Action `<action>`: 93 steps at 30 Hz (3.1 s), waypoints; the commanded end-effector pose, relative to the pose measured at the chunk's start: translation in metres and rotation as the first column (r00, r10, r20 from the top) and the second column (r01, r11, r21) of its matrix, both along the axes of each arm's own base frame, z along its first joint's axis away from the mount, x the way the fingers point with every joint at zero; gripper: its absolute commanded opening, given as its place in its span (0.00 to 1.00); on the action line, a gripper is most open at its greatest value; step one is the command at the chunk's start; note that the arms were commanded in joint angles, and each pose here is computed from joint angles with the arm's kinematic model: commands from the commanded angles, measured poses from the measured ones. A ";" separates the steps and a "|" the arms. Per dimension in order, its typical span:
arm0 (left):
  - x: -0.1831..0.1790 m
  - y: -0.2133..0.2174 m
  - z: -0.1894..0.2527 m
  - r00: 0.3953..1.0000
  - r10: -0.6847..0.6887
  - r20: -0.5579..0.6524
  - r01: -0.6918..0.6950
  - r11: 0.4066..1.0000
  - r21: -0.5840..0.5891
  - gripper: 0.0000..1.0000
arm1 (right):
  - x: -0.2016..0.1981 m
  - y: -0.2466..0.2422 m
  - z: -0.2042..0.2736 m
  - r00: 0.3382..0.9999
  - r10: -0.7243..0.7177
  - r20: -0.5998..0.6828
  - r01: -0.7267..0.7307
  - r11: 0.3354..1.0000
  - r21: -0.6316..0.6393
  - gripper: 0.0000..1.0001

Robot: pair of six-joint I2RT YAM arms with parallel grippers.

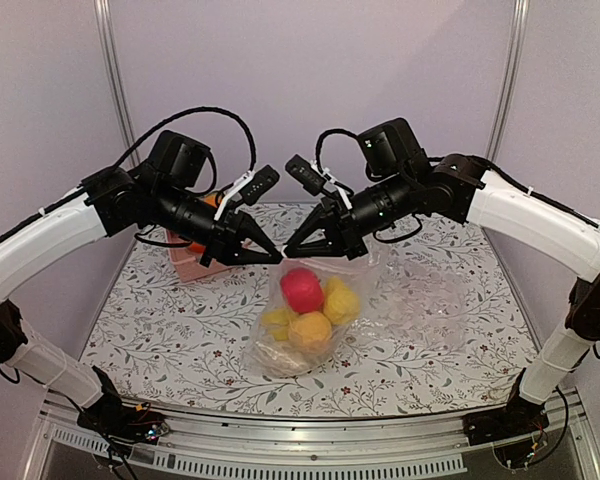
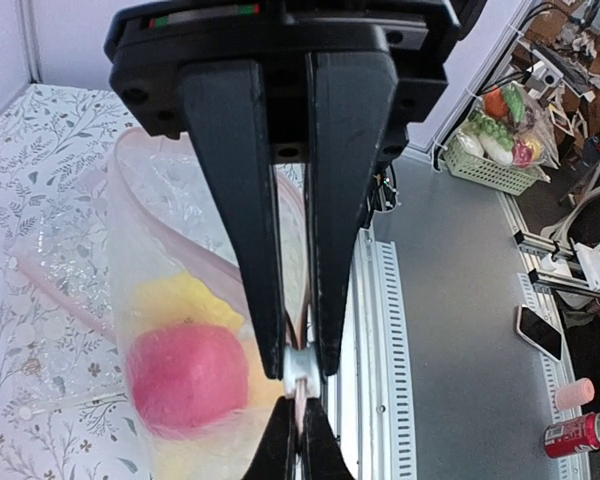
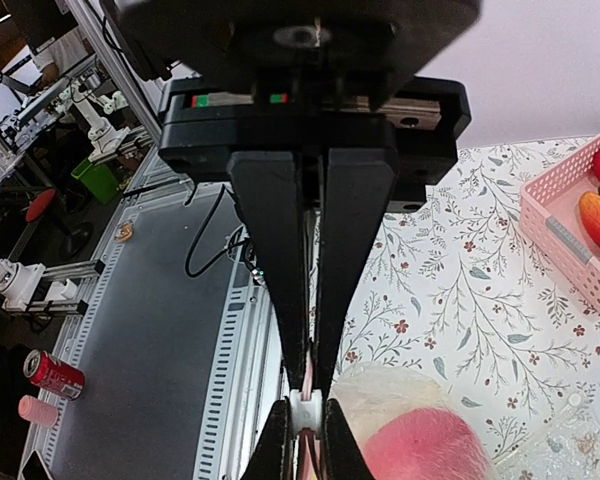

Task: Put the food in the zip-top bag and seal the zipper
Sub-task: Zip the zipper on the zipper food storage bag.

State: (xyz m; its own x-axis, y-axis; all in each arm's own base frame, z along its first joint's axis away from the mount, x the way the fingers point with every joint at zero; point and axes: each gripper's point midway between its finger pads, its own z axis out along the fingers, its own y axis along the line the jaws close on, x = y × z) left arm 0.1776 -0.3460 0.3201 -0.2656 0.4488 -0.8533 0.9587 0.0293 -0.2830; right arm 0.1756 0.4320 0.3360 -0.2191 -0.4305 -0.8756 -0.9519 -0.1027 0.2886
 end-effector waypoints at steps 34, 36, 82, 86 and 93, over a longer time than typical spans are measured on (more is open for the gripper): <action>0.055 0.038 0.022 0.951 0.253 0.179 -0.251 0.967 -0.032 0.00 | -0.003 -0.010 -0.020 0.998 -0.046 0.052 0.051 0.994 -0.098 0.00; 0.057 0.039 0.022 0.948 0.259 0.182 -0.258 0.966 -0.030 0.00 | -0.003 -0.011 -0.019 0.997 -0.048 0.055 0.053 0.994 -0.098 0.00; 0.096 0.069 0.028 0.868 0.445 0.219 -0.445 0.894 -0.054 0.00 | 0.002 -0.020 -0.032 0.993 -0.100 0.069 0.109 0.984 -0.140 0.00; 0.100 0.072 0.029 0.856 0.468 0.220 -0.468 0.882 -0.056 0.00 | 0.002 -0.020 -0.033 0.992 -0.104 0.068 0.113 0.983 -0.143 0.00; 0.108 0.077 0.029 0.837 0.502 0.218 -0.502 0.863 -0.059 0.00 | 0.003 -0.021 -0.034 0.991 -0.113 0.072 0.123 0.981 -0.148 0.00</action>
State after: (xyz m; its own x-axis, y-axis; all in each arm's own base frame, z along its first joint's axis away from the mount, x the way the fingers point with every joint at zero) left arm 0.2442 -0.3019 0.3208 -0.3039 0.3918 -0.8684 0.9242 0.3426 -0.1689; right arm 0.2091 0.4349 0.3216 -0.1436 -0.4332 -0.8898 -0.9896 0.0745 0.1234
